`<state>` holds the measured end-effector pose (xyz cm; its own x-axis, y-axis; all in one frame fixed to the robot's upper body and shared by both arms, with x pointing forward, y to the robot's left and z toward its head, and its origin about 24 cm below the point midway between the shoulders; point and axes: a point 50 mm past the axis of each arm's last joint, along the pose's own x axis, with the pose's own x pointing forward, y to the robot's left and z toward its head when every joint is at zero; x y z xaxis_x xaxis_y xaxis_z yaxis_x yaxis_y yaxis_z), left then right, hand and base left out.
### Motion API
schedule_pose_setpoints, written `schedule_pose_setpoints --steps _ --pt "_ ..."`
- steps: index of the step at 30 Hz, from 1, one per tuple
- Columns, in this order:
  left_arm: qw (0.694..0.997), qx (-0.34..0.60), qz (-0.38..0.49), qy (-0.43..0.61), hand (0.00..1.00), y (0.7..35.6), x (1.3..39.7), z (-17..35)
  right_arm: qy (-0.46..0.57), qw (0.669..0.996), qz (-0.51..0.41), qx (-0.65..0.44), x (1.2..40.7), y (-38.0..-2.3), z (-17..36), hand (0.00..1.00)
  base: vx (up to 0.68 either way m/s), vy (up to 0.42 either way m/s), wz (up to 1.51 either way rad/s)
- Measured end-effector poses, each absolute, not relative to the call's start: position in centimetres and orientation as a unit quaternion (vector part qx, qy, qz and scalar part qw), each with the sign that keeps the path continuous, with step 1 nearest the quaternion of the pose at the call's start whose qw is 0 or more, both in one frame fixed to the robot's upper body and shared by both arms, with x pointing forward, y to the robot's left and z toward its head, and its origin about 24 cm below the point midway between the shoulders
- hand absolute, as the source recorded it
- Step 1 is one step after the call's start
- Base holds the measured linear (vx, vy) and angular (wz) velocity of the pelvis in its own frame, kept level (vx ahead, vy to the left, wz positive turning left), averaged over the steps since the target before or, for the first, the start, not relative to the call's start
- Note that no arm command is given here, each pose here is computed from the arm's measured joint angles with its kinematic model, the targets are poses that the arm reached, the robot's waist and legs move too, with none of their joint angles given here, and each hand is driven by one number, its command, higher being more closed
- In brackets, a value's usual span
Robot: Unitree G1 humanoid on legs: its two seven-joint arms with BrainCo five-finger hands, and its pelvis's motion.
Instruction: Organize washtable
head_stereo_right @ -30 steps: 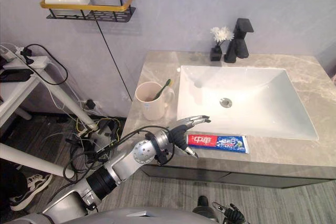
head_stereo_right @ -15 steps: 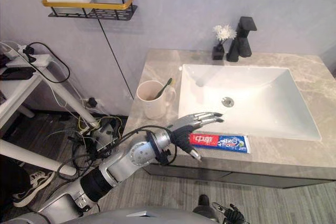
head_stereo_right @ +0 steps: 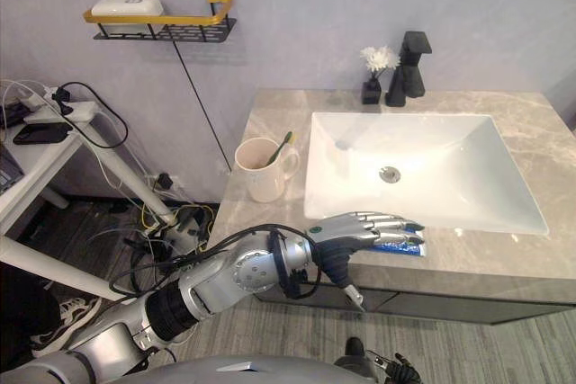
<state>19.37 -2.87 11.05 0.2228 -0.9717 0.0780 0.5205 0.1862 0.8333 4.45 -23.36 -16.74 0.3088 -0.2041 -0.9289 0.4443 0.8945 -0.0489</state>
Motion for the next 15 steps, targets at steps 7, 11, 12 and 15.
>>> schedule_pose_setpoints --steps 7,11,12,15 --pt "0.679 0.385 -0.540 -0.316 0.00 -3.8 20.2 10.6 0.554 0.800 -0.202 0.113 4.4 -23.3 -16.8 0.00 0.00 0.000 0.00" --pt "0.673 0.409 -0.533 -0.309 0.00 -4.2 21.2 10.3 0.554 0.800 -0.202 0.113 4.5 -23.3 -16.8 0.00 0.00 0.000 0.00" --pt "0.671 0.414 -0.531 -0.310 0.00 -4.3 21.3 10.3 0.554 0.800 -0.202 0.113 4.5 -23.3 -16.8 0.00 0.00 0.000 0.00" --pt "0.674 0.420 -0.524 -0.309 0.00 -4.8 21.8 10.1 0.553 0.800 -0.202 0.113 4.5 -23.3 -16.8 0.00 0.00 0.000 0.00"
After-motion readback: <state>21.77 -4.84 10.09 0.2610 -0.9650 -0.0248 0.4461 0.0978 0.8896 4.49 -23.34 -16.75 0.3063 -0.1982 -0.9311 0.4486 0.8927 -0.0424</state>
